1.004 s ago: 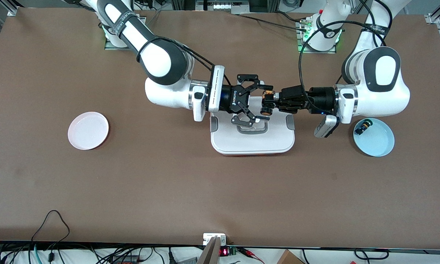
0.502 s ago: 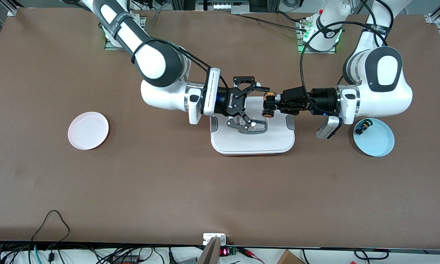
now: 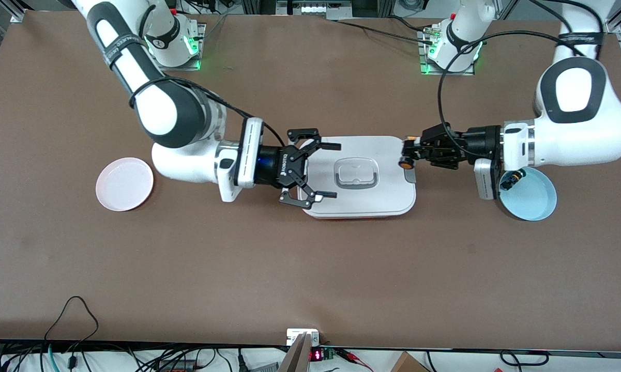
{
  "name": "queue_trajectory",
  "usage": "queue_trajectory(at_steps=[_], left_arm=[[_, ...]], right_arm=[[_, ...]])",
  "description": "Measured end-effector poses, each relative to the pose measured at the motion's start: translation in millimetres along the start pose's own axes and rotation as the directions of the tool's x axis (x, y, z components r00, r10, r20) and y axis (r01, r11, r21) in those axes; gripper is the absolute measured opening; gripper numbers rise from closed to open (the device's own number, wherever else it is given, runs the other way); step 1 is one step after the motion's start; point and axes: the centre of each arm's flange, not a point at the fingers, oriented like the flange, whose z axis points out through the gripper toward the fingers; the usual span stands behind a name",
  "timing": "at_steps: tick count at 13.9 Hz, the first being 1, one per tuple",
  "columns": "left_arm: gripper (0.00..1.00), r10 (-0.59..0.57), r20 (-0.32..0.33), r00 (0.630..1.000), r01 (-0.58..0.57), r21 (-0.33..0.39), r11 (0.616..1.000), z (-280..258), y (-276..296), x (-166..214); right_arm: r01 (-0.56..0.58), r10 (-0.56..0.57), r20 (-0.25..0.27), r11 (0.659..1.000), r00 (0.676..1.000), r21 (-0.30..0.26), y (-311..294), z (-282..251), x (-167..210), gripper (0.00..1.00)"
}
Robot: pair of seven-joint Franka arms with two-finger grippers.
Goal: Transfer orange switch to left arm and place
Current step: 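Carry the switch with the left gripper while the right gripper withdraws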
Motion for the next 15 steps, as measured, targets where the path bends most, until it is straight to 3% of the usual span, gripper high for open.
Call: queue_trajectory(at_steps=[2, 4, 8, 9, 11, 13, 15], left_arm=[[0.34, 0.029, 0.11, 0.993, -0.045, 0.14, 0.989, -16.5, -7.2, -8.1], [0.34, 0.032, 0.226, 0.974, -0.097, 0.284, 0.954, -30.5, -13.0, -15.8], [0.34, -0.019, 0.436, 0.9, -0.243, 0.536, 0.808, -48.4, -34.8, -28.4], [0.34, -0.016, 0.491, 0.871, -0.299, 0.555, 0.776, -49.1, -43.8, -29.7], [0.34, -0.011, 0.582, 0.813, -0.379, 0.543, 0.749, -47.4, -72.2, -31.3], [0.34, -0.019, 0.67, 0.742, -0.458, 0.529, 0.714, -46.5, -110.2, -31.9], [0.34, 0.033, 0.744, 0.667, -0.557, 0.469, 0.686, -50.7, -147.3, -31.0]], right_arm=[[0.002, -0.004, 0.03, 0.999, 1.0, 0.043, 10.3, -19.7, 3.2, 1.0], [0.01, -0.014, 0.04, 0.995, 0.999, 0.1, 21.6, -46.5, 8.9, 1.0], [0.027, -0.05, 0.089, 0.97, 0.995, 0.241, 37.9, -120.8, 32.5, 1.0], [0.037, -0.068, 0.109, 0.963, 0.992, 0.265, 38.7, -140.4, 42.9, 1.0], [0.062, -0.11, 0.171, 0.963, 0.979, 0.262, 37.9, -180.6, 68.7, 1.0], [0.1, -0.159, 0.277, 0.972, 0.948, 0.214, 30.7, -224.0, 94.6, 1.0], [0.14, -0.193, 0.394, 0.977, 0.899, 0.161, 20.8, -267.0, 118.6, 1.0]])
